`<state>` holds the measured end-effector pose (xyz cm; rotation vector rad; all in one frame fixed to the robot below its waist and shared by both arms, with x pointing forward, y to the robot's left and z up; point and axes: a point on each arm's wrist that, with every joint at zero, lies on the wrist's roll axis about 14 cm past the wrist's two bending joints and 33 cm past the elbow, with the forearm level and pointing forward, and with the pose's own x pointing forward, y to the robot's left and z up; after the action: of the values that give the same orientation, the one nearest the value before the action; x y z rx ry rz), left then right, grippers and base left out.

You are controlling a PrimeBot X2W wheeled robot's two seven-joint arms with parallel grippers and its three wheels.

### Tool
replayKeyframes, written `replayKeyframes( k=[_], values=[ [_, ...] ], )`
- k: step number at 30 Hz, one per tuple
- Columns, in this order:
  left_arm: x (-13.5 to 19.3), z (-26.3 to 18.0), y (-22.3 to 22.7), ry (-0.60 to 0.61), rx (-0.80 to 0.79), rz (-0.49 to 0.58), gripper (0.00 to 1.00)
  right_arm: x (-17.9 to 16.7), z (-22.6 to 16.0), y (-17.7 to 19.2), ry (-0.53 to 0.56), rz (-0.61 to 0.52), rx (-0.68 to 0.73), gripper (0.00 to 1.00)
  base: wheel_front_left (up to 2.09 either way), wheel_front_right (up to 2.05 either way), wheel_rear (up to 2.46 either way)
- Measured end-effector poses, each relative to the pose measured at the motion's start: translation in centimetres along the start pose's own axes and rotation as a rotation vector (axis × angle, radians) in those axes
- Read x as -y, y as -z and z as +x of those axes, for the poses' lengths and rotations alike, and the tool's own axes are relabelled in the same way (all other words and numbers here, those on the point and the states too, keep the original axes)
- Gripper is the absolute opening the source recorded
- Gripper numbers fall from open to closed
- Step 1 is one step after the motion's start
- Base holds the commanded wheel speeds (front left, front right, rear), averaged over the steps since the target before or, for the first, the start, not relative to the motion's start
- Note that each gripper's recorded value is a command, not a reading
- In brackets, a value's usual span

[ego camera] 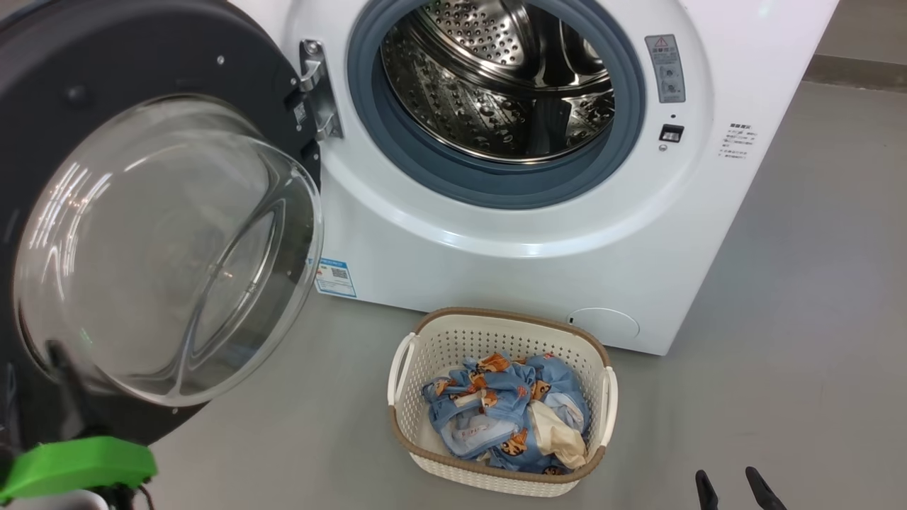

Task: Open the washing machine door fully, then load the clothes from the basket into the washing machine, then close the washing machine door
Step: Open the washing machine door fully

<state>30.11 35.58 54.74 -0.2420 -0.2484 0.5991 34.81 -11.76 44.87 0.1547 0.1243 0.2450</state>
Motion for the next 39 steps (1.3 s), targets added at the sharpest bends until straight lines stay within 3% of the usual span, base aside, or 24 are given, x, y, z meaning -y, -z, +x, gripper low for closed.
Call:
replayKeyframes(
  k=[1, 12, 26, 39],
  values=[
    [0.5, -0.3, -0.2, 0.013, 0.008, -0.009, 1.0, 0.0, 0.0, 0.0, 0.0, 0.001, 0.0, 1.0, 0.0, 0.0, 0.0],
    [5.0, -2.4, -0.7, 0.138, 0.026, -0.049, 1.0, 0.4, -0.6, 0.4, 0.018, 0.01, -0.009, 1.0, 0.0, 0.0, 0.0],
    [9.0, -5.1, 4.1, 0.296, -0.141, -0.115, 1.0, 2.0, -1.6, -1.2, 0.082, 0.014, 0.051, 1.0, 0.0, 0.0, 0.0],
    [10.3, -6.9, 7.7, 0.388, -0.255, -0.05, 1.0, 3.8, -3.2, -3.1, 0.156, 0.005, 0.117, 1.0, 0.0, 0.0, 0.0]
  ],
)
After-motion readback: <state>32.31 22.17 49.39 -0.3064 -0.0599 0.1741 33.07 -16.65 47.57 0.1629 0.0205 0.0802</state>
